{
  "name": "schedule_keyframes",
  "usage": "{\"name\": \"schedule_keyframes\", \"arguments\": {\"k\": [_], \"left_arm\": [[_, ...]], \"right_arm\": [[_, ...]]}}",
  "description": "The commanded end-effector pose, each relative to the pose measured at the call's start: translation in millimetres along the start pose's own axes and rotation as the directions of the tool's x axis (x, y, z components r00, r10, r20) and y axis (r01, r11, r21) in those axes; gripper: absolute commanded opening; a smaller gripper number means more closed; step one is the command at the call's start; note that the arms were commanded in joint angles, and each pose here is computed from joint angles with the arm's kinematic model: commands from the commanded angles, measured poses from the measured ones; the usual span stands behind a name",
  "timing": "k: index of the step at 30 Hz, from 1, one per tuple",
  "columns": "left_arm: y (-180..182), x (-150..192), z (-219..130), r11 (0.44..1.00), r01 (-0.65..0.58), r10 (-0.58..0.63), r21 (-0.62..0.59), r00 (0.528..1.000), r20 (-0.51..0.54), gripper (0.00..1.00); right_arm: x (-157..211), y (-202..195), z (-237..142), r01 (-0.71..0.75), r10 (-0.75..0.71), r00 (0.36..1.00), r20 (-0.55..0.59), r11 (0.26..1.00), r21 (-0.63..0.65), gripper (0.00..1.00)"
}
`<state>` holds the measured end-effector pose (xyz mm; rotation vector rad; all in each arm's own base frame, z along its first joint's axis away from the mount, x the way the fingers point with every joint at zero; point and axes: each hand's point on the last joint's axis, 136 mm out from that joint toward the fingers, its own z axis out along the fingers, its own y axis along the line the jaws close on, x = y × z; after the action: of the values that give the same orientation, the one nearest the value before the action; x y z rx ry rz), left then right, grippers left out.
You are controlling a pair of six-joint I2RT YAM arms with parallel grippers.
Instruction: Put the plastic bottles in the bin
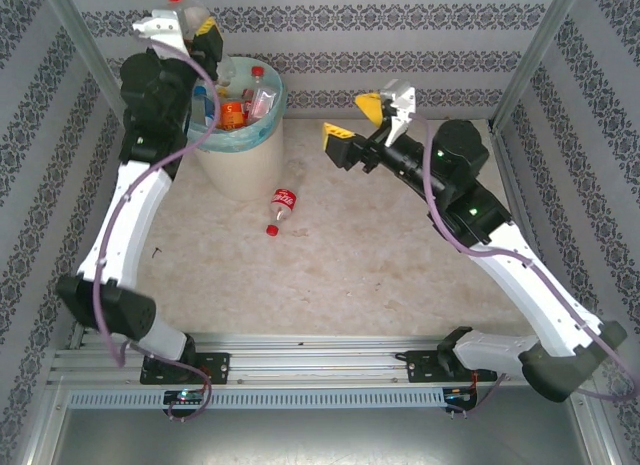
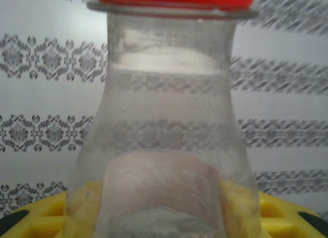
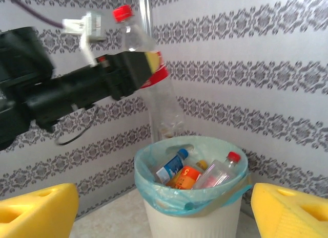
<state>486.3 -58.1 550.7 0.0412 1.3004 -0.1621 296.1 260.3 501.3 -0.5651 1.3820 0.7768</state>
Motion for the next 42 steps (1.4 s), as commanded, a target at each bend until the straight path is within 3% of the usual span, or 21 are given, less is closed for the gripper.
{"name": "schedule_keyframes", "arguments": {"k": [1,6,11,17,22,29,32,37,42], "left_arm": [[14,6,26,0.998,-0.044,0.044,0.047,0.999,-0.005,0.31],[32,60,73,0.991,-0.086,0.100,0.100,0.985,-0.142,0.31],[28,107,94,0.969,-0.126,0.180,0.213,0.950,-0.255,0.31],[25,159,84,0.930,-0.197,0.309,0.310,0.874,-0.374,0.31],[16,204,70,0.869,-0.293,0.466,0.399,0.756,-0.460,0.30],[20,247,59,0.862,-0.277,0.490,0.424,0.669,-0.560,0.30],[24,259,59,0.877,-0.256,0.466,0.407,0.661,-0.588,0.30],[31,271,64,0.911,-0.188,0.389,0.368,0.688,-0.613,0.29],[59,274,66,0.969,-0.068,0.213,0.239,0.725,-0.655,0.19]], "right_arm": [[-13,12,5,-0.026,0.027,0.999,0.024,0.998,-0.061,0.87],[-2,9,16,-0.029,0.029,1.000,-0.006,0.998,-0.062,0.86],[5,8,24,-0.020,0.017,0.999,-0.033,0.997,-0.071,0.85],[13,6,30,-0.017,0.014,0.998,-0.056,0.997,-0.071,0.85],[22,7,38,-0.022,0.013,0.995,-0.095,0.996,-0.088,0.85],[30,8,46,-0.050,0.038,0.992,-0.118,0.993,-0.103,0.85],[32,7,49,-0.054,0.041,0.991,-0.129,0.993,-0.102,0.85],[37,7,51,-0.070,0.055,0.988,-0.142,0.992,-0.102,0.85],[42,5,49,-0.075,0.060,0.986,-0.154,0.993,-0.091,0.84]]}}
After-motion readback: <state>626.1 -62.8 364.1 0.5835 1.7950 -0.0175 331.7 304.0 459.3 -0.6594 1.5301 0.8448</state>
